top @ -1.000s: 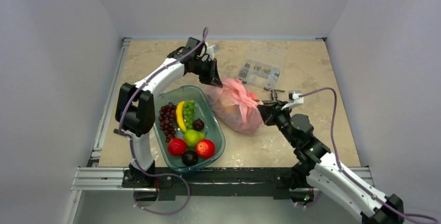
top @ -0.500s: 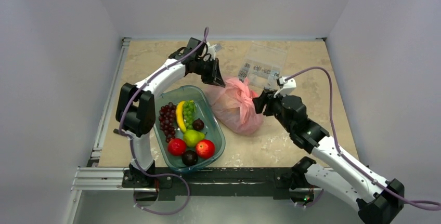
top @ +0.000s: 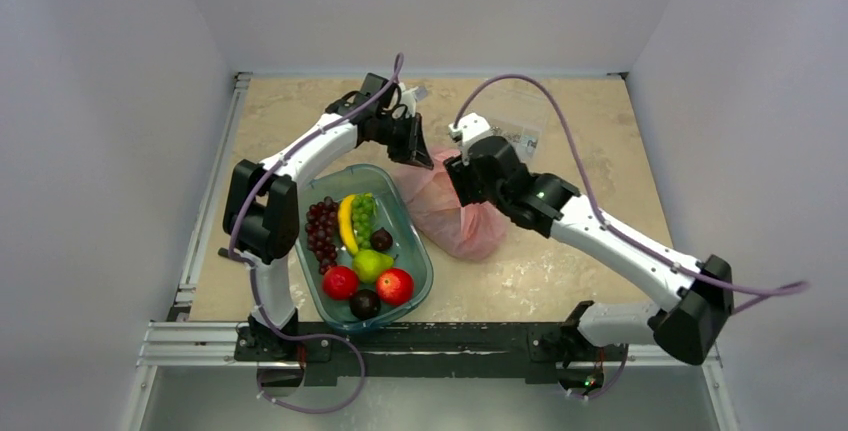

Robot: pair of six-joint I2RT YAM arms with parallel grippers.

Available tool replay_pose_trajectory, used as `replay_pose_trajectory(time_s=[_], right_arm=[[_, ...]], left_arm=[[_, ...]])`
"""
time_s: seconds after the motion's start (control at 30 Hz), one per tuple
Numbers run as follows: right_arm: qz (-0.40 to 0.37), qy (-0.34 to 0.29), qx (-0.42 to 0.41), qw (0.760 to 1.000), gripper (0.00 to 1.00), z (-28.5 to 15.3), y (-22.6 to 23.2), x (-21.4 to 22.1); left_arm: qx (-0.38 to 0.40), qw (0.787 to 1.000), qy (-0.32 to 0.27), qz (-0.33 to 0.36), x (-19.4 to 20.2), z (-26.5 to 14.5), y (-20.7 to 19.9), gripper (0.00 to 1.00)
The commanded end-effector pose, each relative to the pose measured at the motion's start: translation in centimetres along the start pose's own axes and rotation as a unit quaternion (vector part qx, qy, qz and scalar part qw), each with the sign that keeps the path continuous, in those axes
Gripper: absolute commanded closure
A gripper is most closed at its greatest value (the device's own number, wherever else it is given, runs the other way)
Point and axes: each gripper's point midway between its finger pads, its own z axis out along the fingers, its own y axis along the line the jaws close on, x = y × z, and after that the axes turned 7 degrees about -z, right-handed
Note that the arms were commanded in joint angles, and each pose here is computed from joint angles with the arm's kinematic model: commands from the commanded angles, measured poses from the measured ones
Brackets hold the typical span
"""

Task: Take the fake fruits out of the plastic bag
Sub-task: Untie the plastic bag at the center of the board.

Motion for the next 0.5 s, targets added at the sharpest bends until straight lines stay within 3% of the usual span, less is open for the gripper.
replay_pose_trajectory(time_s=[0.0, 0.13, 0.47], right_arm=[[-0.093, 0.054, 0.06, 0.992, 0.44, -0.5, 0.6, 1.1], [-0.142, 0.072, 0.118, 0.98, 0.46, 0.2, 0.9, 1.7], [-0.247, 0.13, 0.228, 0.933, 0.6, 2.1, 0.7, 3.7]], left_arm=[[0.014, 0.999, -0.014, 0.026, -0.8, -1.0, -1.7, 1.0], [0.016, 0.999, -0.013, 0.027, -0.7, -1.0, -1.8, 1.0], [0.021, 0.999, -0.015, 0.032, -0.7, -1.3, -2.3, 1.0]])
